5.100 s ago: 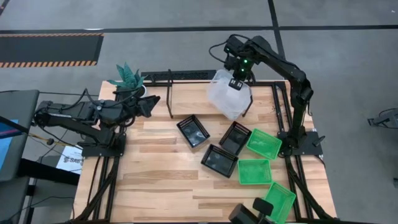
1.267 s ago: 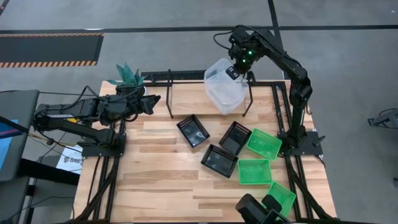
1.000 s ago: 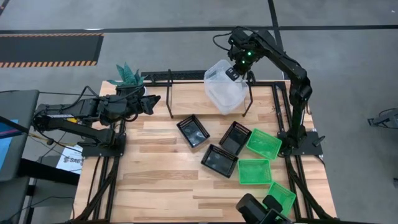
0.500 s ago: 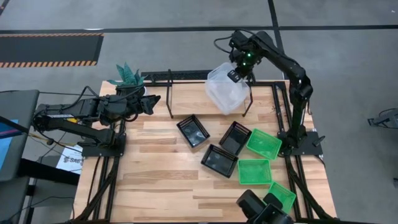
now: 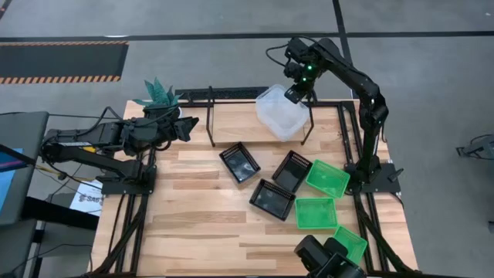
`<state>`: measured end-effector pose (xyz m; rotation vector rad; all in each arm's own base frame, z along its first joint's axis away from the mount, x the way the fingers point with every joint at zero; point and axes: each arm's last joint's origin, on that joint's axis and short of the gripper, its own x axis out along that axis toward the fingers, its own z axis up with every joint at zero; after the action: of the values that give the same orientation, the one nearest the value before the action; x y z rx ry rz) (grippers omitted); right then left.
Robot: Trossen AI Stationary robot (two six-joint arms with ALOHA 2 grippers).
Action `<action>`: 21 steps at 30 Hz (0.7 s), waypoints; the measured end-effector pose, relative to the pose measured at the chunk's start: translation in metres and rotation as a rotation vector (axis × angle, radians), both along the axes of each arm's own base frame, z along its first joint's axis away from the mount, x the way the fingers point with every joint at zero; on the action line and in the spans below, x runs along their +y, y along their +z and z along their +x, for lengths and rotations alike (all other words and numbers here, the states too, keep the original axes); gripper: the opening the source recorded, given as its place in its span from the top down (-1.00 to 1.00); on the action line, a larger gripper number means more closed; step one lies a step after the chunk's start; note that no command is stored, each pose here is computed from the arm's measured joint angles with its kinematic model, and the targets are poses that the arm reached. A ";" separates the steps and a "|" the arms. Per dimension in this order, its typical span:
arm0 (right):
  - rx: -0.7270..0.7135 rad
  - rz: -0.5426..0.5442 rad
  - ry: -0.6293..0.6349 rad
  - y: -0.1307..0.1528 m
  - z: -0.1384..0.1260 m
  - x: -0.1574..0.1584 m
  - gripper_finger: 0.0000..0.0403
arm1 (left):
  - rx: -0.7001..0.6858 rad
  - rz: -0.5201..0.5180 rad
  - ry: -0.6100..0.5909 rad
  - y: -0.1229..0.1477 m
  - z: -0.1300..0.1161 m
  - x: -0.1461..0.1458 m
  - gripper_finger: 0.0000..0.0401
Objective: Stack baskets on shelf by color
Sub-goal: Stack the transparent bin on top of the stacked transparent bins on the shelf
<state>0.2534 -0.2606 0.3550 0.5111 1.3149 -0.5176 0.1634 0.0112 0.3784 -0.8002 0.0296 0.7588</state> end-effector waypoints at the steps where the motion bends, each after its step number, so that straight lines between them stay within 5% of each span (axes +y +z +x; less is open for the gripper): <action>1: -0.005 -0.005 -0.001 0.002 0.000 0.000 0.44 | 0.000 0.000 0.000 0.000 0.000 0.000 0.14; 6: -0.065 -0.041 -0.007 0.019 0.002 0.004 0.38 | 0.000 0.000 0.000 0.000 0.000 0.000 0.14; 11: -0.148 -0.024 0.115 0.029 0.021 0.026 0.39 | 0.000 0.000 0.000 0.000 0.000 0.000 0.14; 21: -0.244 -0.178 0.413 0.013 0.083 0.065 0.44 | 0.000 0.000 0.000 0.000 0.000 0.000 0.14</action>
<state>0.3367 -0.1953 0.3679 0.1406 1.0891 -0.2162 0.1634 0.0112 0.3783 -0.8000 0.0298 0.7592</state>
